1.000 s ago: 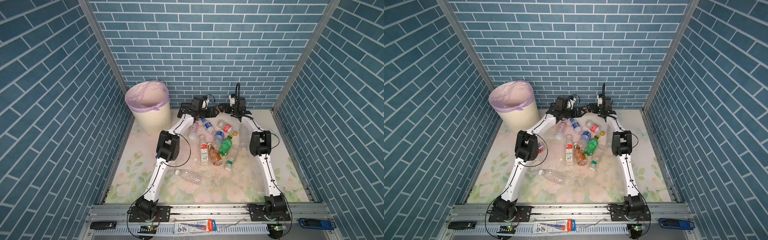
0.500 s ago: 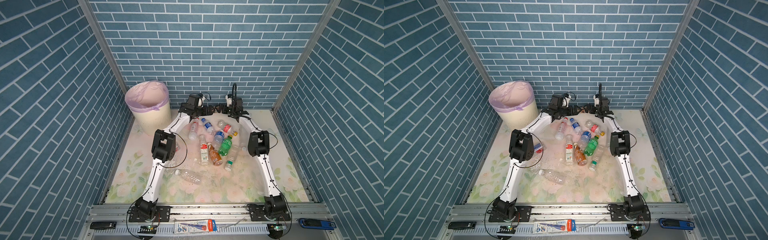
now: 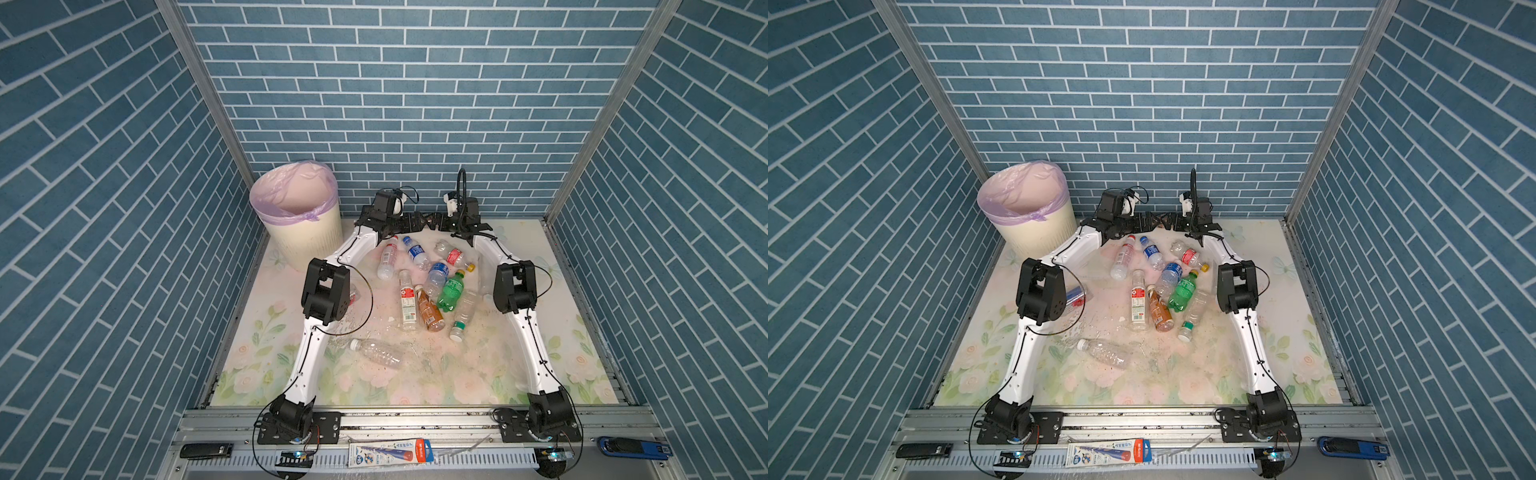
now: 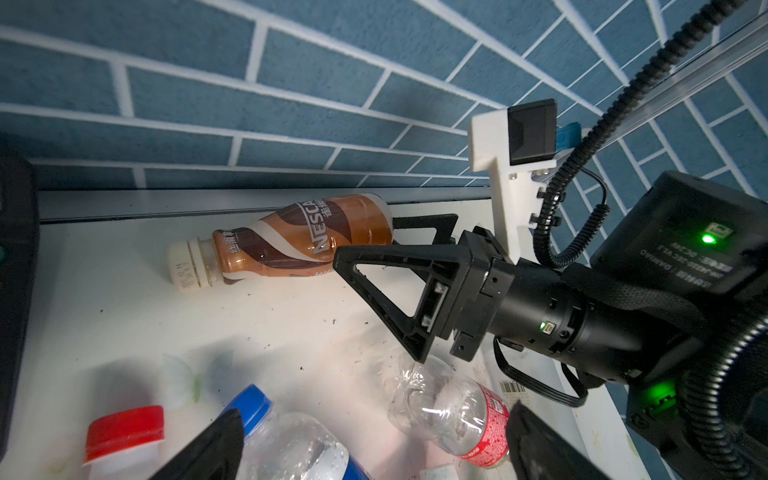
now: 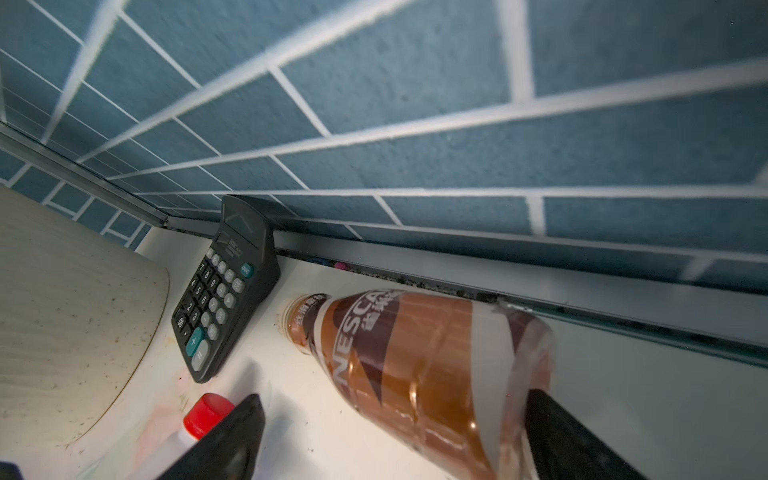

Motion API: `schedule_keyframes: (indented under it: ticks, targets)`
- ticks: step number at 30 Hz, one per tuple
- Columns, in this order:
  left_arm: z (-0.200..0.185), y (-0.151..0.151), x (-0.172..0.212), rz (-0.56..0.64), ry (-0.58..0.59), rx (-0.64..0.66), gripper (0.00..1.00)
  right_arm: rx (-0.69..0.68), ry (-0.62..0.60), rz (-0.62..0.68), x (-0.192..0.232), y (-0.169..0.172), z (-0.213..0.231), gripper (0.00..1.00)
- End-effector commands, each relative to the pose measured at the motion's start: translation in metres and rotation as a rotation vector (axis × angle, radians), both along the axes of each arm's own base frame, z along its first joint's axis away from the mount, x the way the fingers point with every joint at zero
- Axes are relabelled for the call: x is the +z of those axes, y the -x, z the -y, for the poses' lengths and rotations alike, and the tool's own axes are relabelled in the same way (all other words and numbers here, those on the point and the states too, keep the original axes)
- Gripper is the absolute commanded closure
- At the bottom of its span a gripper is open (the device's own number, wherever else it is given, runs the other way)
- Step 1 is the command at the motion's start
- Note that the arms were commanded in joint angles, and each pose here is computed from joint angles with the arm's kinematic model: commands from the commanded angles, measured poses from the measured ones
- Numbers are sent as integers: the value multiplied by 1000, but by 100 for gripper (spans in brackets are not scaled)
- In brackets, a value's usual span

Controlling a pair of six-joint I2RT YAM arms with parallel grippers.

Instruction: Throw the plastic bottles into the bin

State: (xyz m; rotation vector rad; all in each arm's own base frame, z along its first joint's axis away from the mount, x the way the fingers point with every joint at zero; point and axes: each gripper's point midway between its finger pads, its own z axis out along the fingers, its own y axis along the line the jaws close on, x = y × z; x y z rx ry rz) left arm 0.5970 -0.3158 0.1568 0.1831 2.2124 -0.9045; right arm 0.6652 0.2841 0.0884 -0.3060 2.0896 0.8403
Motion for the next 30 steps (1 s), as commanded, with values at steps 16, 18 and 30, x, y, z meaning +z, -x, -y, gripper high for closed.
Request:
schedule_keyframes:
  ticks: [16,18,30]
  targets:
    - [-19,0,57,76,59,53,1,94,-14,65,46,34,-35,5]
    - [-20,-1,57,77,59,57,1,100,-14,61,45,39,-38,5]
    - [-27,-2,62,85,59,77,1,127,-21,52,46,67,-48,6]
